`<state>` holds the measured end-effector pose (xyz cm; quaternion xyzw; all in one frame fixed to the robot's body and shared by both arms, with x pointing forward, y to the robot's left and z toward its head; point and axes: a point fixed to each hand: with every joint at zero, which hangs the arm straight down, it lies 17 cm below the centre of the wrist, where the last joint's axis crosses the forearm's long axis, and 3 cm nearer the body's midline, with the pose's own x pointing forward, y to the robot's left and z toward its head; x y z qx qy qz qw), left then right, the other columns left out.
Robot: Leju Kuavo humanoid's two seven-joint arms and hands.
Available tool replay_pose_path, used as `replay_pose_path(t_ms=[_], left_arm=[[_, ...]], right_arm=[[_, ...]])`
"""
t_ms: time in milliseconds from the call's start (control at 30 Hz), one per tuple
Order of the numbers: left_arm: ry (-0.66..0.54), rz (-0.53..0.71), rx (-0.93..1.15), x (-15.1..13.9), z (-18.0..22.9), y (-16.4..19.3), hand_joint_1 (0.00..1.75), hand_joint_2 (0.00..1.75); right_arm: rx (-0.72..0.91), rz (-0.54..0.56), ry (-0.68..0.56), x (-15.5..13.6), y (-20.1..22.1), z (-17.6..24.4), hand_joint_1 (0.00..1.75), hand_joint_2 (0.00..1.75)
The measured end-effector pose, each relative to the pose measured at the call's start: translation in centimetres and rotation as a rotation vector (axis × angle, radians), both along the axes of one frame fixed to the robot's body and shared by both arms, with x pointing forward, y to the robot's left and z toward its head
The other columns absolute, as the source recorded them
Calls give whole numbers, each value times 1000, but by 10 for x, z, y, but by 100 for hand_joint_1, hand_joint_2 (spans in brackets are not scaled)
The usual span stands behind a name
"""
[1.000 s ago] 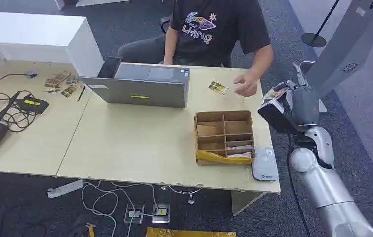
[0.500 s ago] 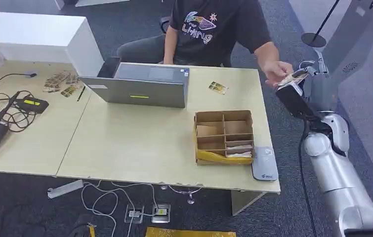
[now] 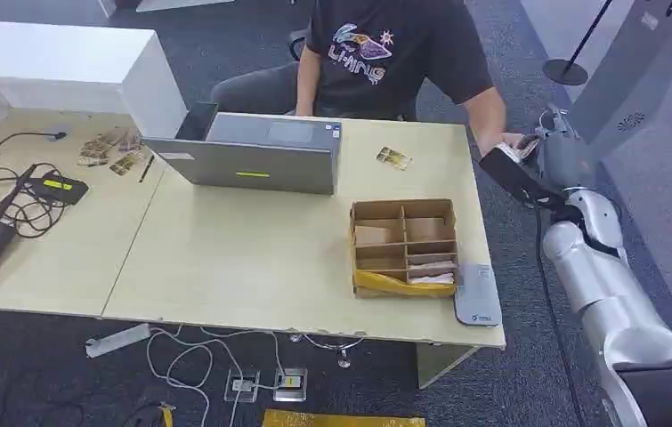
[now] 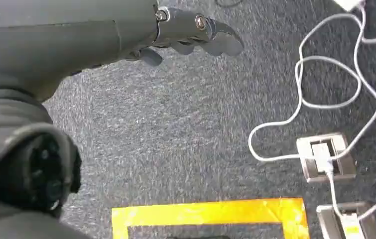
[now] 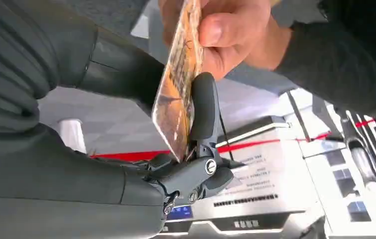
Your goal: Pass the card to the sensor for recognition and then transmit it.
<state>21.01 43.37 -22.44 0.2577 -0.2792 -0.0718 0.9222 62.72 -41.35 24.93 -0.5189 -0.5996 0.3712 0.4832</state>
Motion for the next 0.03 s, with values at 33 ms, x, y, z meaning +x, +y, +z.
replay_pose_path(t_ms=[33], left_arm=[[-7,5,8,0,1,0,0,0]], right_arm=[[-1,-4,10,-1,-1,-5,131,175]])
